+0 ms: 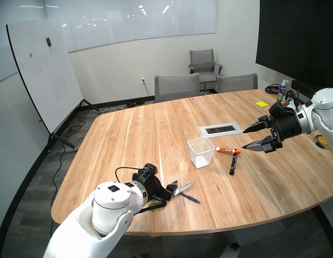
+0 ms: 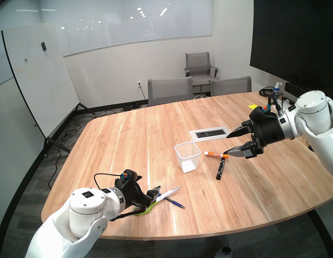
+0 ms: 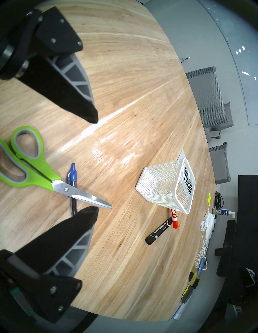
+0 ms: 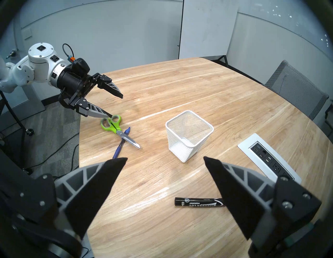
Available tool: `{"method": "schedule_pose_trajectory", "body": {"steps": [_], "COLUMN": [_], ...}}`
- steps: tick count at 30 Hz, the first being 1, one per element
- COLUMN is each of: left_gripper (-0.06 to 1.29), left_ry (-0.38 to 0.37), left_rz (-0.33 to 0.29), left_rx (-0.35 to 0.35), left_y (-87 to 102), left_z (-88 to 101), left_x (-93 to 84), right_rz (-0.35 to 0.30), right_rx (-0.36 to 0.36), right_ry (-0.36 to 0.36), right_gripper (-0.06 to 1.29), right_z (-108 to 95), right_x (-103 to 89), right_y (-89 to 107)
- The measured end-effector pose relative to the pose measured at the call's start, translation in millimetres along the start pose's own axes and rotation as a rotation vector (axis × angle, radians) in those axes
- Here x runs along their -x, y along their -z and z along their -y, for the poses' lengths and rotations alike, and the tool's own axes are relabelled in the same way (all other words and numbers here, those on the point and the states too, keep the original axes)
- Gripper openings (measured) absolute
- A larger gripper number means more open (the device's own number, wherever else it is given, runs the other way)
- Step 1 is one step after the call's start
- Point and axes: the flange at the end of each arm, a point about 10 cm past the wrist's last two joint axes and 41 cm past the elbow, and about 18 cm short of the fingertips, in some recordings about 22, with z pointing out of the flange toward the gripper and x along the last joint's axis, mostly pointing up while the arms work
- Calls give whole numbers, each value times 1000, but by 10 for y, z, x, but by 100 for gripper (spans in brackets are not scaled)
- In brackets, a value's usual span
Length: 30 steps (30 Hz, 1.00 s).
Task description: Place the pen, the marker, and the scissors into the pen holder
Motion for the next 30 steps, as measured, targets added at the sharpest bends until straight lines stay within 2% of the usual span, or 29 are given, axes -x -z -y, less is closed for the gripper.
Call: {"method": "schedule_pose_trajectory", "body": {"steps": [30], "left_gripper": [125], "left_ry": [1], "left_rz": [0], "left_rx": [1], "left_y": [-1], "left_z": [-1], "left_x": [2], "right_rz": [3], "right_rx": [1], "right_ry": [-7], "right_gripper": [123], "right_z": [5], "right_x": [28], "right_y": [-15]}}
